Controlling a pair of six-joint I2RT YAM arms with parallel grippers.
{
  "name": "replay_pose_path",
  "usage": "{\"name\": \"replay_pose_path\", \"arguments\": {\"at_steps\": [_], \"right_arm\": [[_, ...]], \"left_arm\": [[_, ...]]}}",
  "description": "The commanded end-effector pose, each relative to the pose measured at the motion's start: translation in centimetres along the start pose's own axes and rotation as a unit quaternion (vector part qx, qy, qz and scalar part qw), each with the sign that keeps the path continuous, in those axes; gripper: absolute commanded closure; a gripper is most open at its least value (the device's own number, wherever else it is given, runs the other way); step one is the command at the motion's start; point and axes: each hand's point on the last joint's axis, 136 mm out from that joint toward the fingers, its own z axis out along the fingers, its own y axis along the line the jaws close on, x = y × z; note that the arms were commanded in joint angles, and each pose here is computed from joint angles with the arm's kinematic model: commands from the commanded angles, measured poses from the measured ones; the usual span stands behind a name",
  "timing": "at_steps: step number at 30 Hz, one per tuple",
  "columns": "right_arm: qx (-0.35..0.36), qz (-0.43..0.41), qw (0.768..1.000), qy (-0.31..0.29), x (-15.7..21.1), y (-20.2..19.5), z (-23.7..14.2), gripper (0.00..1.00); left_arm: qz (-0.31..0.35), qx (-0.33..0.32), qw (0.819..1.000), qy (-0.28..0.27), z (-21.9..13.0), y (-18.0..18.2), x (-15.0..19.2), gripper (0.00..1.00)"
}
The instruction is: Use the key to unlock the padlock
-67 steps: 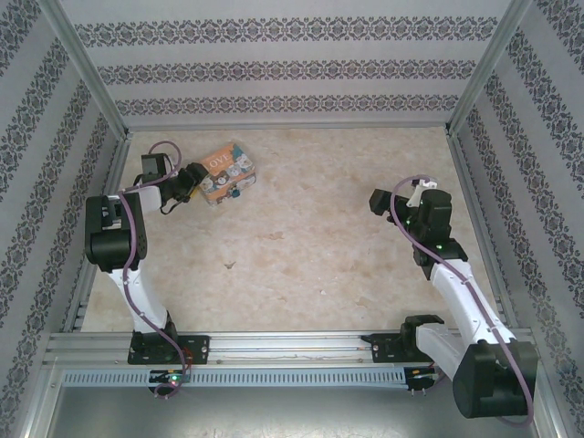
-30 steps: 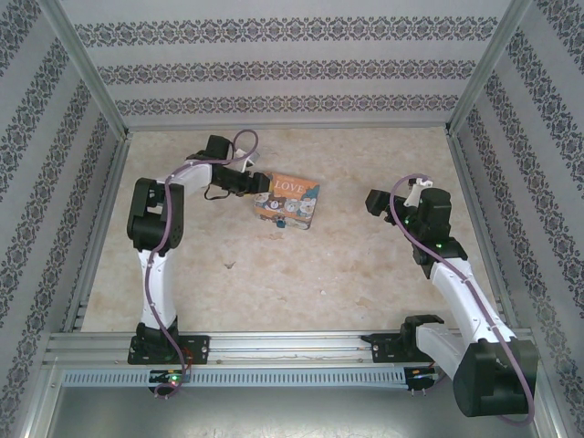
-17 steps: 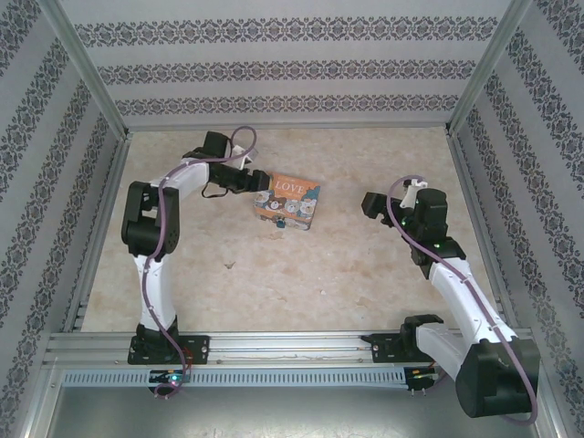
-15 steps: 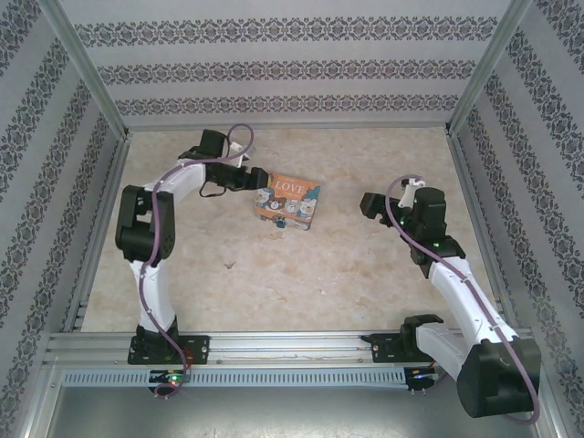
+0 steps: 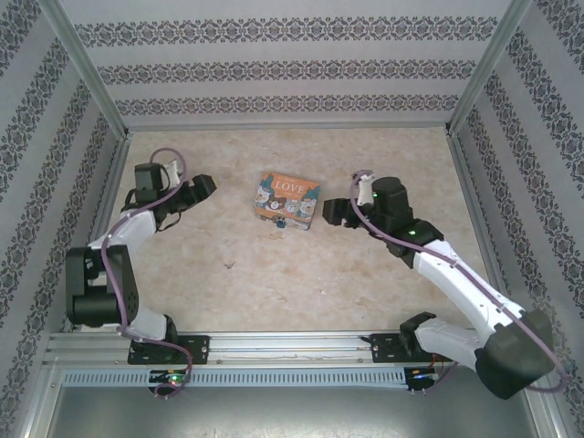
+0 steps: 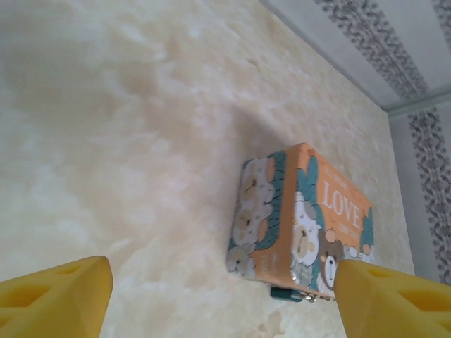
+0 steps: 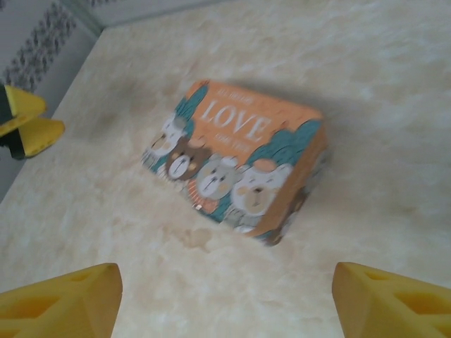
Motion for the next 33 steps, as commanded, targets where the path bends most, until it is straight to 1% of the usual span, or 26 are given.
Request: {"name": "replay_pose_path", "arguments": {"at_steps": [1, 4, 7, 13, 18, 21, 27, 33], "right_arm": [[-0.002, -0.02, 0.999, 0.033, 0.7, 2.6, 1.4, 0.25], [-0.015, -0.053, 0.995, 0.082, 2.2, 5.6, 3.4, 0.28], [-0.024, -0.094, 0.986, 0.136, 4.2, 8.5, 5.4, 0.3], [-0.041, -0.167, 0.957, 0.235, 8.3, 13.7, 8.9, 0.37], [-0.042, -0.209, 0.931, 0.295, 10.9, 16.4, 10.9, 0.45], [-0.035, -0.233, 0.915, 0.328, 12.4, 17.3, 11.9, 0.5], [-0.024, -0.275, 0.885, 0.374, 15.1, 18.9, 13.9, 0.53], [-0.009, -0.299, 0.864, 0.404, 16.9, 19.4, 15.9, 0.58]], "left_arm": [[-0.013, -0.008, 0.998, -0.064, -2.7, 0.2, -1.7, 0.17], [-0.031, -0.043, 0.995, -0.082, -4.7, 1.9, -1.0, 0.14], [-0.058, -0.083, 0.99, -0.096, -6.6, 3.9, -0.3, 0.11], [-0.134, -0.127, 0.975, -0.121, -9.7, 7.4, 0.9, 0.08], [-0.186, -0.117, 0.967, -0.129, -10.8, 9.1, 1.6, 0.07], [-0.213, -0.112, 0.962, -0.131, -11.2, 10.2, 2.1, 0.07], [-0.231, -0.113, 0.958, -0.125, -11.3, 11.6, 2.9, 0.07], [-0.244, -0.101, 0.957, -0.121, -10.9, 12.0, 2.9, 0.07]]}}
